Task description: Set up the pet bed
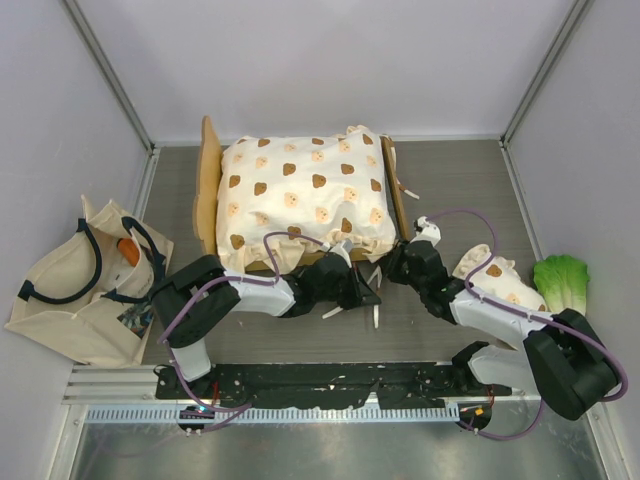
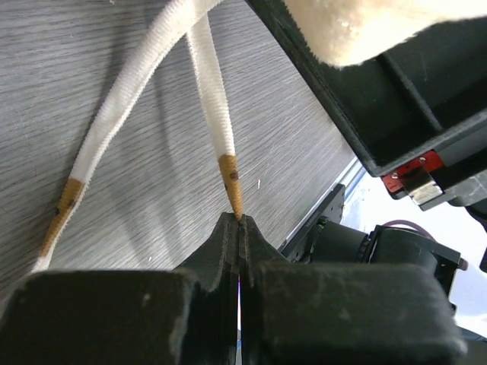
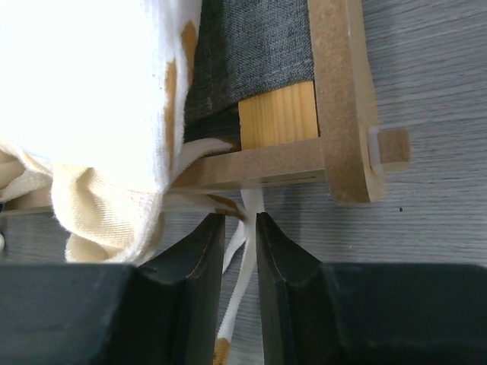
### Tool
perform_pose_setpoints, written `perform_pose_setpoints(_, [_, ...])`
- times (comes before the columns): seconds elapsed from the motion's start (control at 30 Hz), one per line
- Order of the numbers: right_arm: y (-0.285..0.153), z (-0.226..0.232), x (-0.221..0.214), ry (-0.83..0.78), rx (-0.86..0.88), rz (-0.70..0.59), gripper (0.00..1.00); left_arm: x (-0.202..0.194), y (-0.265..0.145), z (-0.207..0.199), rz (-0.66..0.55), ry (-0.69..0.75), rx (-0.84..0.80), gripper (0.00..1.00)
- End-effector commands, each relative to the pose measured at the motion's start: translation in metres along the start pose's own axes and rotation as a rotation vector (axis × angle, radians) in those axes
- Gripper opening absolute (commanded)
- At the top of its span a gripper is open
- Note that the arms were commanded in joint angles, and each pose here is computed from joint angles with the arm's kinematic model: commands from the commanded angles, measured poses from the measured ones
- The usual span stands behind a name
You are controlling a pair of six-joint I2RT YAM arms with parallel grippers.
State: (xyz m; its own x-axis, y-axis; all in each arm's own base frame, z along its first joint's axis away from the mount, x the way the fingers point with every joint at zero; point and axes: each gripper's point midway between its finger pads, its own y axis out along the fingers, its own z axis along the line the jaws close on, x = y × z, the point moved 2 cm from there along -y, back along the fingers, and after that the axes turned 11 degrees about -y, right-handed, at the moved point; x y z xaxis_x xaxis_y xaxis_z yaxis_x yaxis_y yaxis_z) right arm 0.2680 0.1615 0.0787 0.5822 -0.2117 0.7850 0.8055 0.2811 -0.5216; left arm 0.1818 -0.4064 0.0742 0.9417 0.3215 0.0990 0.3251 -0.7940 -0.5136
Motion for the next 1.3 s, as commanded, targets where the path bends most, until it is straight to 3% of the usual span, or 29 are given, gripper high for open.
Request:
perform_pose_setpoints(0.0, [0.008, -0.001, 0.012, -0.023, -0.008, -0.065, 0.27, 0.005, -0.005, -0.027, -0.002, 0.027, -0.072, 0.0])
perform_pose_setpoints(0.17, [0.012, -0.001, 0.01, -0.036, -0.004, -0.059, 0.18, 0.004, -0.004, -0.027, 0.004, 0.03, -0.072, 0.0])
perform_pose_setpoints(0.2, [0.012, -0.001, 0.011, -0.039, 0.0, -0.064, 0.11, 0.004, -0.003, -0.026, 0.004, 0.03, -0.071, 0.0])
perform_pose_setpoints(0.27, [0.009, -0.001, 0.012, -0.047, 0.001, -0.064, 0.06, 0.006, -0.004, -0.028, -0.007, 0.036, -0.071, 0.0])
perform_pose_setpoints(0.57, [-0.016, -0.002, 0.003, -0.064, 0.042, -0.036, 0.02, 0.026, -0.009, -0.04, -0.066, 0.057, -0.069, 0.0])
perform_pose_setpoints(0.93, [-0.027, -0.004, -0.013, -0.105, 0.083, 0.014, 0.01, 0.082, -0.01, -0.067, -0.215, -0.064, -0.162, 0.0])
perform_pose_setpoints(1.27, [-0.036, 0.005, -0.016, -0.119, 0.154, 0.032, 0.01, 0.106, 0.01, -0.069, -0.294, -0.095, -0.188, 0.0])
